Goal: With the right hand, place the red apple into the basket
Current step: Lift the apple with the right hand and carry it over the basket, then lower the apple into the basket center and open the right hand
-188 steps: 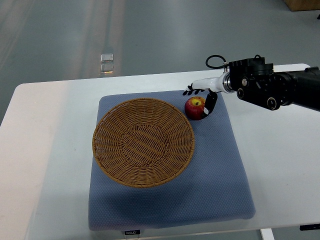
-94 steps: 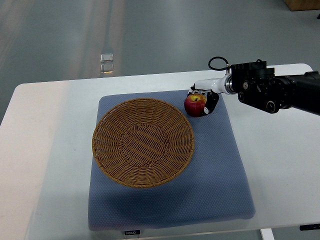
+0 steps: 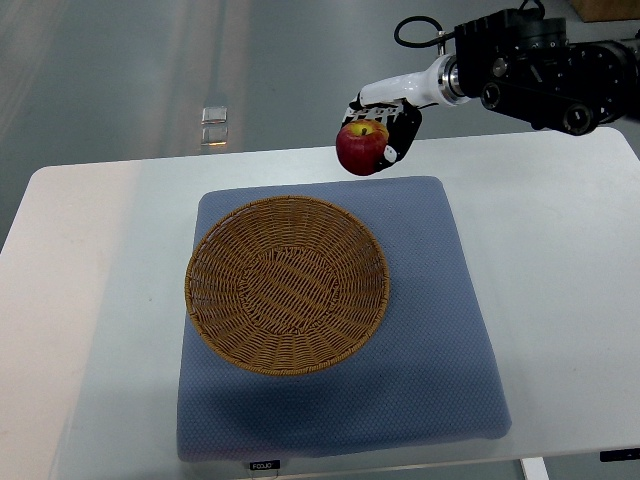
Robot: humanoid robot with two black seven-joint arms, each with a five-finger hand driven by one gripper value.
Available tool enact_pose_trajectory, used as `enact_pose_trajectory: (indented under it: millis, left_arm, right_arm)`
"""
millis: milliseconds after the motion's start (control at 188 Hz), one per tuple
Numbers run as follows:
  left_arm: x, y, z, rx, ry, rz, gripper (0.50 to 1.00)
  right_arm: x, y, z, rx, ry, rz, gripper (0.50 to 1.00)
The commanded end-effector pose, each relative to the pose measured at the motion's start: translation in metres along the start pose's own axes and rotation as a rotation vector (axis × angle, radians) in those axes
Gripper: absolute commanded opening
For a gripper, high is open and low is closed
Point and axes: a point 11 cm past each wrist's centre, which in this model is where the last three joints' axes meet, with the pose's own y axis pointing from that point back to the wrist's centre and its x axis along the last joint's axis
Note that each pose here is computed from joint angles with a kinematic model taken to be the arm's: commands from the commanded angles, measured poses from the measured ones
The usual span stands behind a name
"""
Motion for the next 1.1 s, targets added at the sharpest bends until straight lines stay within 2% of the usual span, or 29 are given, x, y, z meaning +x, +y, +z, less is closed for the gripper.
enact_pose_trajectory:
  millis: [0,69,112,117,149,202,208,336,463,479,687,1097]
  left_arm:
    - [0.001,0.000,0.000,0.000,0.002,0.002,1.000]
    - [0.000,0.000,0.000,0.000,0.003,0.000,1.000]
    - [0.000,0.000,0.000,0.000,0.003,0.000,1.000]
    - [0.000,0.000,0.000,0.000,0.003,0.000,1.000]
    - [0.000,0.000,0.000,0.000,0.003,0.000,1.000]
    - [0.000,0.000,0.000,0.000,0.003,0.000,1.000]
    - [0.001,0.000,0.000,0.000,0.003,0.002,1.000]
    - [0.002,0.000,0.000,0.000,0.004,0.007,1.000]
    - [0.004,0.000,0.000,0.000,0.004,0.011,1.000]
    - [0.004,0.000,0.000,0.001,0.003,0.011,1.000]
    - [0.005,0.000,0.000,0.000,0.005,0.014,1.000]
    - [0.005,0.000,0.000,0.001,0.002,0.014,1.000]
  right_arm:
    - [-0.003,-0.002,-0.042,0.101,-0.035,-0.028,0.592]
    - [-0.012,-0.009,-0.064,0.146,-0.031,-0.058,0.594]
    - [-0.012,-0.009,-0.065,0.146,-0.031,-0.058,0.594]
    - [-0.019,-0.015,-0.078,0.167,-0.018,-0.072,0.594]
    - [-0.023,-0.021,-0.089,0.189,-0.008,-0.078,0.596]
    - [-0.023,-0.021,-0.089,0.189,-0.008,-0.078,0.596]
    - [-0.035,-0.031,-0.106,0.218,0.005,-0.093,0.598]
    - [-0.065,-0.053,-0.135,0.271,0.031,-0.120,0.607]
    - [-0.067,-0.057,-0.122,0.237,0.037,-0.110,0.611]
    - [-0.073,-0.062,-0.109,0.210,0.042,-0.118,0.613]
    - [-0.089,-0.069,-0.090,0.177,0.032,-0.138,0.617]
    - [-0.117,-0.077,-0.076,0.167,-0.002,-0.179,0.637]
